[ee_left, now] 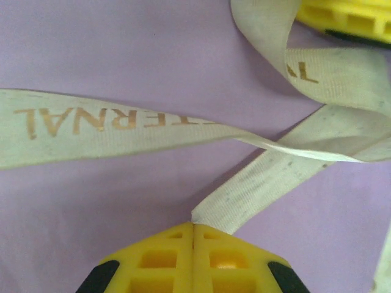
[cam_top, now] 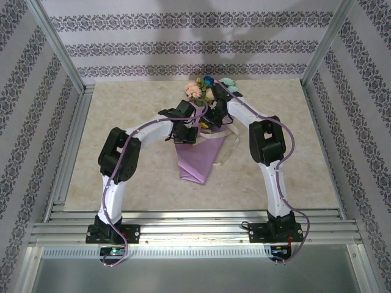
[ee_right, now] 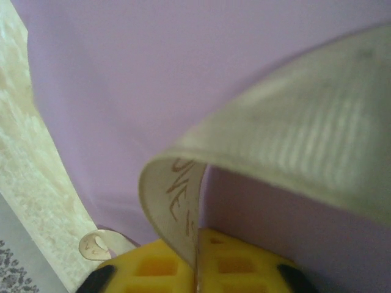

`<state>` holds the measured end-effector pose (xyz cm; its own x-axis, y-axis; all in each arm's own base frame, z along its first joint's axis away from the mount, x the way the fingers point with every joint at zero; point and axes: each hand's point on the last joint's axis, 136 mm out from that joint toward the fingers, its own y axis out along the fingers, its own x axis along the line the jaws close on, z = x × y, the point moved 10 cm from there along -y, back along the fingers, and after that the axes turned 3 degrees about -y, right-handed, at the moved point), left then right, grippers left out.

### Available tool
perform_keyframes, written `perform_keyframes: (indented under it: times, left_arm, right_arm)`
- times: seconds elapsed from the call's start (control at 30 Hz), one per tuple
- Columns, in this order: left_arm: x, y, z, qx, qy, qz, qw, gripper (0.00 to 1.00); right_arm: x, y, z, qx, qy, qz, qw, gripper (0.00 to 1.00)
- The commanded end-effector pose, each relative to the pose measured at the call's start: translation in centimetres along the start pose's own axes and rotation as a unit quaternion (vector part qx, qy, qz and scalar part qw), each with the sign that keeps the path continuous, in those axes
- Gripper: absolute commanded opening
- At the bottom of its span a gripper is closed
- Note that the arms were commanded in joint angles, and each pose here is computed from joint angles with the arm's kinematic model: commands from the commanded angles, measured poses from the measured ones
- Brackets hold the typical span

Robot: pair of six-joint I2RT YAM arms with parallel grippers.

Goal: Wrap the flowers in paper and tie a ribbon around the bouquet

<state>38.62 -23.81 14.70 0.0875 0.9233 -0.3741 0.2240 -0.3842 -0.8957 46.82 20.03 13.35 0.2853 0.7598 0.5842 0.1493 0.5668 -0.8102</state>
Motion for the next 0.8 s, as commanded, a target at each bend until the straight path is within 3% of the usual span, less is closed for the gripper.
perform_keyframes:
  times: [0.0, 0.13, 0.23, 0.43, 0.77]
  left_arm:
    - [-1.1, -1.9, 0.3, -0.019, -0.001, 0.025, 1.0, 0.0]
    - [-1.1, -2.5, 0.4, -0.028, 0.003, 0.027, 0.999, 0.0]
    - [-1.1, -2.3, 0.3, -0.027, 0.012, 0.022, 0.999, 0.01]
    - [-1.0, -1.7, 0.2, -0.018, 0.01, 0.022, 1.0, 0.0]
    - [2.1, -5.1, 3.3, -0.033, -0.027, -0.021, 0.999, 0.0]
  right_arm:
    - [1.5, -3.6, 0.0, -0.045, -0.01, -0.008, 0.999, 0.24]
    - [1.8, -4.9, 0.2, -0.061, -0.018, 0.007, 0.998, 0.38]
    - [1.9, -5.8, 0.6, -0.075, -0.021, 0.016, 0.997, 0.43]
    - [1.5, -6.8, 1.4, -0.088, -0.029, 0.033, 0.995, 0.45]
    - [-0.3, -8.9, 4.3, -0.12, -0.003, 0.038, 0.992, 0.43]
